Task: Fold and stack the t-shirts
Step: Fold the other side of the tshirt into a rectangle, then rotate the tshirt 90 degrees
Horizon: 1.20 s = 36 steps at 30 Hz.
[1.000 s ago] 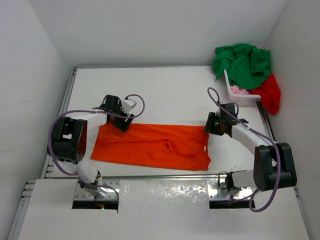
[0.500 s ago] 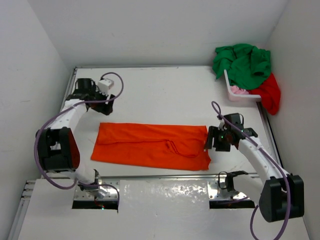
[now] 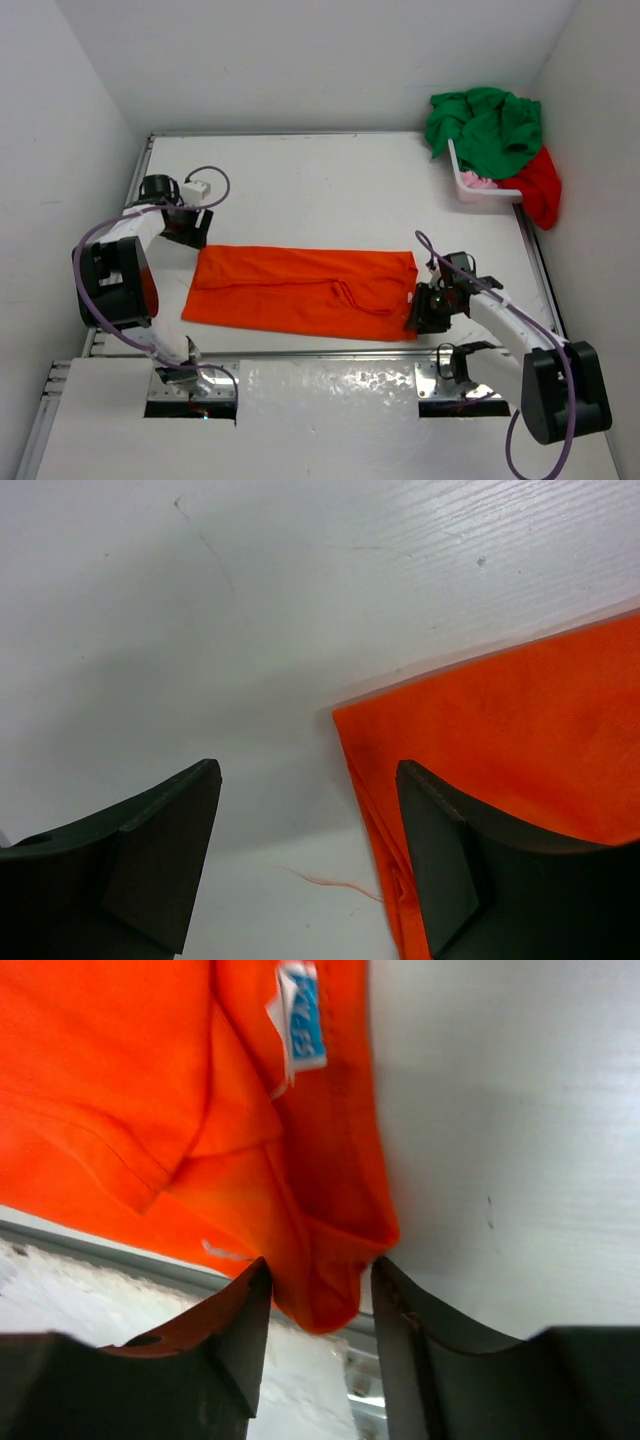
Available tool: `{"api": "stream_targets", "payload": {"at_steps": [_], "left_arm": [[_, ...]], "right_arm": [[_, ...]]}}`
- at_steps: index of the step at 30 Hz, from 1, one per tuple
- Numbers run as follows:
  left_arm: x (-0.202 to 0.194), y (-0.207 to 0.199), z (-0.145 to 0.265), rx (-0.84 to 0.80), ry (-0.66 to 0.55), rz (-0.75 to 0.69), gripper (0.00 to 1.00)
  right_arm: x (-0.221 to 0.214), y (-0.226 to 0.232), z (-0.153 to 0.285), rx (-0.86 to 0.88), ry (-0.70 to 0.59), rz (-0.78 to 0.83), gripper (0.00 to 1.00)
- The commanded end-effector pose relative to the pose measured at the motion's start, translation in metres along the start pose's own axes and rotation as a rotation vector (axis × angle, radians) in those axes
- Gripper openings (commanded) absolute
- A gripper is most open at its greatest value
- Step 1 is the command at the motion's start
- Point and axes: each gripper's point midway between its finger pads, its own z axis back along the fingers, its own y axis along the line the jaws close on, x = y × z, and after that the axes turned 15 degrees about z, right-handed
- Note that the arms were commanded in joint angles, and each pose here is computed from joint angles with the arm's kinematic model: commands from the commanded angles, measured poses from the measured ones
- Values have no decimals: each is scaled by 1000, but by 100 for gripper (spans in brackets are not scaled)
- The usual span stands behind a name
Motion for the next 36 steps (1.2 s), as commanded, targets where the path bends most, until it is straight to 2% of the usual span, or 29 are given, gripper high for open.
{"api": "stream_targets", "payload": {"at_steps": [1,3,4,7,10,11,12,13,14,15,16,17,18,19,23,26,28,30,31,34,36], "left_arm": [[20,2,5,11,-67,-16,70],[20,6,6,19,-68,-8,69],[19,6,6,17,-68,-5,70],[22,11,7,20,-76,10,70],[27,15,12,16,-85,20,70],[26,16,14,14,-81,29,70],[32,18,18,19,-94,27,70],[33,19,20,19,-92,30,70],[34,21,23,21,-96,35,70],[39,22,27,24,-108,36,70],[40,22,29,23,-105,36,70],[41,23,31,23,-109,38,70],[43,25,33,25,-114,40,69],[42,25,34,24,-108,42,70],[39,24,31,12,-91,51,70],[33,18,23,-21,-69,63,70],[28,17,16,-33,-50,78,69],[20,13,9,-48,-29,99,69],[17,11,7,-58,-24,107,69],[10,7,4,-75,-11,121,69],[7,7,1,-77,-4,130,69]], "right_arm": [[12,-1,-8,2,-39,-1,35],[13,-5,-10,-20,-36,4,25],[12,-7,-13,-25,-21,-1,16],[26,-9,-16,-40,-36,0,1],[60,-20,-16,-115,-56,30,0],[91,-19,-9,-132,-103,68,0],[100,-24,-16,-153,-68,68,0],[140,-23,-8,-177,-129,105,0],[147,-29,-21,-191,-76,101,0],[165,-30,-23,-199,-85,109,0],[211,-25,-15,-202,-159,136,0],[225,-27,-18,-213,-148,140,0],[233,-37,-39,-228,-90,131,0],[279,-30,-30,-233,-153,159,0],[372,-32,-63,-225,-188,204,1],[446,-39,-92,-252,-286,206,19],[489,-44,-109,-246,-432,174,36],[499,-52,-123,-231,-515,85,55],[526,-48,-110,-216,-645,75,57],[574,-42,-74,-154,-824,29,69],[597,-39,-49,-150,-914,51,72]]}}
